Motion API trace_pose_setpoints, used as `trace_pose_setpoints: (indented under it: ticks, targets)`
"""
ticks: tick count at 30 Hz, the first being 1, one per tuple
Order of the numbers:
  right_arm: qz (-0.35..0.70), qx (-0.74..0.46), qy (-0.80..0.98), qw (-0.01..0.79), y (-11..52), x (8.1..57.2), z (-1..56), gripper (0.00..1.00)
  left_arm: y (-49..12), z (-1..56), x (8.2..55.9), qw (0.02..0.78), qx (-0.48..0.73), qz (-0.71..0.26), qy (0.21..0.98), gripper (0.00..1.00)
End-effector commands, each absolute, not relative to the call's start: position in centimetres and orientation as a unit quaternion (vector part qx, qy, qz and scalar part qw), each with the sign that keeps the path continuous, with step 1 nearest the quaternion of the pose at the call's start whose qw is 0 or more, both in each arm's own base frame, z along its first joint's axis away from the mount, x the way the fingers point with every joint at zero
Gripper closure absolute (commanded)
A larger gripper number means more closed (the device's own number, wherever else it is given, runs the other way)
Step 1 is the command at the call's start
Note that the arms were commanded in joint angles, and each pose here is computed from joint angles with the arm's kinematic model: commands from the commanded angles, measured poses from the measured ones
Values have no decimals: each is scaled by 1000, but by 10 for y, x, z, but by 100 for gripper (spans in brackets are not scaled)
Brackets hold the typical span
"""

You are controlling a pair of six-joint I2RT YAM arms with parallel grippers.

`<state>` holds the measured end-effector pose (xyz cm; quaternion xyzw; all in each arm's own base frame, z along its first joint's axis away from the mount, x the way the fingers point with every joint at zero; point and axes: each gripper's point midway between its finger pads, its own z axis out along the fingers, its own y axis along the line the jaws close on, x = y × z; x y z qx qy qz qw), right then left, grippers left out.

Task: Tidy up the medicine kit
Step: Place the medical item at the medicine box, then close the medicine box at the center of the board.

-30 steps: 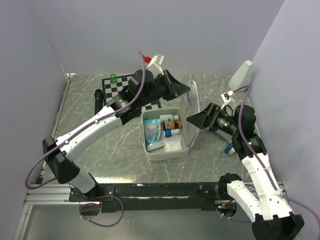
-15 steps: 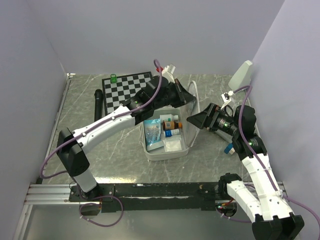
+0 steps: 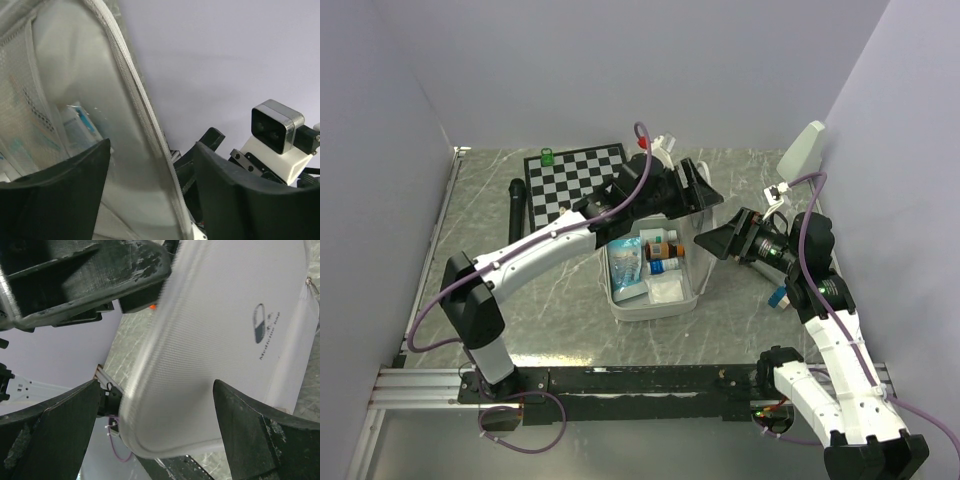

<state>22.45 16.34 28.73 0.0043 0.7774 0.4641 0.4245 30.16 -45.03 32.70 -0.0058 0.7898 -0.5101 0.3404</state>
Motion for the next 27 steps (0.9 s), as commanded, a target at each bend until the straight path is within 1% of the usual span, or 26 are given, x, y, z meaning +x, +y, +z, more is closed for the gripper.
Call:
trace_pose_setpoints:
  ticks: [1, 3, 4, 6, 8, 10, 11, 13, 19, 22, 25, 27]
  targets:
    - [468, -16, 760, 451, 164, 222, 306, 0, -428, 370, 299, 385, -7, -523, 760, 23]
    - [466, -15, 761, 452, 164, 222, 305, 0, -418, 380, 303, 397, -11, -521, 755, 21]
    - [464, -13, 761, 453, 163, 222, 305, 0, -413, 382, 306, 401, -14, -519, 755, 23]
    - [462, -11, 762, 454, 162, 222, 305, 0, -406, 385, 311, 410, -20, -515, 753, 28]
    - [460, -10, 762, 456, 161, 223, 306, 0, -402, 382, 316, 416, -20, -505, 756, 42]
    - [461, -10, 762, 455, 162, 223, 306, 0, -404, 378, 317, 417, -15, -499, 760, 52]
    - [462, -10, 762, 454, 162, 223, 305, 0, -405, 376, 319, 417, -13, -496, 762, 56]
    - [463, -10, 761, 454, 162, 224, 305, 0, -410, 367, 321, 411, -6, -490, 769, 60]
    - [466, -10, 763, 448, 164, 227, 303, 0, -432, 342, 329, 388, 13, -494, 777, 61]
    - [447, -6, 773, 450, 160, 230, 296, 0, -438, 342, 330, 385, 23, -503, 774, 61]
    - [414, -1, 790, 453, 153, 234, 287, 0, -426, 354, 329, 412, 21, -491, 767, 57]
    - [394, 0, 800, 453, 149, 238, 280, 0, -405, 354, 330, 431, 11, -460, 776, 50]
